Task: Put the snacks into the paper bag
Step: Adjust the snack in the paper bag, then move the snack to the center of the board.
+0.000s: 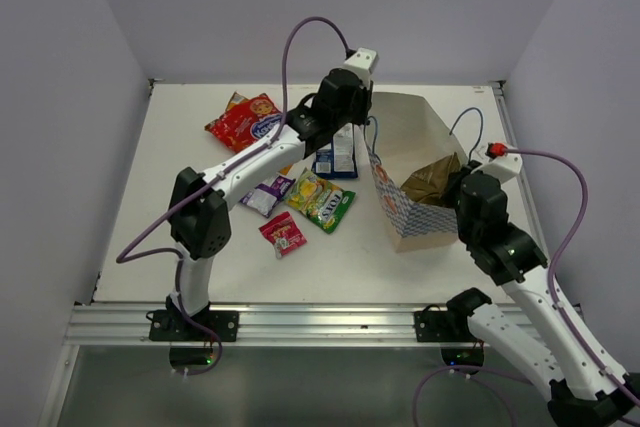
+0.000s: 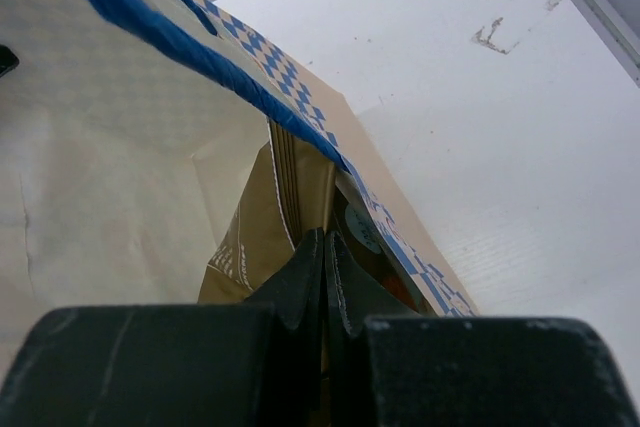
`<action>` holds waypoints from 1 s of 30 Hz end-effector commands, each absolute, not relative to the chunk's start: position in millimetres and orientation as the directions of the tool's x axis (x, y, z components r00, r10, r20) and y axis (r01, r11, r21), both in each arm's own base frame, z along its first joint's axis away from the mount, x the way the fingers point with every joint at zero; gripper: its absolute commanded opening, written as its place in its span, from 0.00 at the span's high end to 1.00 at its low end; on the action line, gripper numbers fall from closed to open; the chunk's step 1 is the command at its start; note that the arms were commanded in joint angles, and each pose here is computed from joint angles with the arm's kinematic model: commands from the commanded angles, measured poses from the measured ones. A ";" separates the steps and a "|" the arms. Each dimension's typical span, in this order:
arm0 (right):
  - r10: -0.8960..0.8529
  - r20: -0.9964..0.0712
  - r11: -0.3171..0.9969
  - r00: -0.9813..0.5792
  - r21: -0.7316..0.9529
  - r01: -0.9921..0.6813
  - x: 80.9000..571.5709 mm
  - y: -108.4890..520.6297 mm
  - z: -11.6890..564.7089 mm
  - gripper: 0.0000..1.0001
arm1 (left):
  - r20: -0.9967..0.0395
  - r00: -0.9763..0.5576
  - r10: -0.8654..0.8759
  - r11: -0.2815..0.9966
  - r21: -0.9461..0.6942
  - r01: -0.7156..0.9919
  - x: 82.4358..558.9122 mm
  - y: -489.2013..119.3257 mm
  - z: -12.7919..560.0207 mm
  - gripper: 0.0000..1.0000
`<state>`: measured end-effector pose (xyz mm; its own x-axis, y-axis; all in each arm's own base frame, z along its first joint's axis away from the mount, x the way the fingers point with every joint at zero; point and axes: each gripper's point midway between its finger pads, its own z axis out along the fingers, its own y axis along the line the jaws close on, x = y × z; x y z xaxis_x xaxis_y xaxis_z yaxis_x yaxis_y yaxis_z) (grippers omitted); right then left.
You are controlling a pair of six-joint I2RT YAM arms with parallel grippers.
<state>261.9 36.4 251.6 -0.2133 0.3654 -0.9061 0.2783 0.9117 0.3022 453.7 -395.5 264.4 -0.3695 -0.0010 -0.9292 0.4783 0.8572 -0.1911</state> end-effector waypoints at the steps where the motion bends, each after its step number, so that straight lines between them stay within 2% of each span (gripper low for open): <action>1: 0.402 -0.900 0.885 -0.170 0.333 0.326 262.3 28.4 254.4 1.00 | -0.979 -0.199 -0.036 0.840 -0.137 0.525 470.5 -397.9 317.1 1.00; 6: 0.396 -0.907 0.892 -0.144 0.342 0.295 270.5 33.6 275.6 1.00 | -0.992 -0.060 -0.111 0.807 -0.125 0.577 459.7 -394.7 354.1 1.00; 11: 0.358 -0.917 0.903 -0.173 0.293 0.315 283.7 36.9 272.8 1.00 | -0.993 -0.100 -0.070 0.826 -0.114 0.552 463.2 -392.9 341.1 0.99; 14: 0.352 -0.917 0.907 -0.187 0.285 0.311 287.7 40.1 266.2 1.00 | -0.988 -0.132 -0.082 0.841 -0.139 0.523 462.2 -381.1 331.4 0.73; 15: 0.351 -0.917 0.908 -0.191 0.283 0.309 287.9 40.7 265.0 1.00 | -0.986 -0.131 -0.103 0.839 -0.157 0.521 458.9 -375.1 339.6 0.58; 20: 0.342 -0.920 0.912 -0.191 0.276 0.304 286.9 39.7 266.6 1.00 | -0.965 -0.156 -0.209 0.847 -0.258 0.464 456.8 -332.8 364.7 0.27; 23: 0.341 -0.921 0.912 -0.190 0.275 0.303 285.6 39.2 266.9 1.00 | -0.957 -0.160 -0.244 0.864 -0.289 0.411 454.2 -308.1 376.1 0.17; 26: 0.338 -0.921 0.913 -0.195 0.271 0.304 284.8 38.5 263.6 1.00 | -0.945 -0.209 -0.249 0.889 -0.309 0.338 451.9 -281.3 366.3 0.08; 30: 0.329 -0.922 0.919 -0.205 0.263 0.292 283.6 39.6 259.2 1.00 | -0.910 -0.293 -0.294 0.910 -0.360 0.205 461.4 -230.9 332.2 0.02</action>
<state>282.2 43.1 248.8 -0.2533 0.3181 -0.9136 0.2894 0.9261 0.2422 457.9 -268.5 363.1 -0.2065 -0.2455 -0.9472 0.3328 0.8927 -0.3039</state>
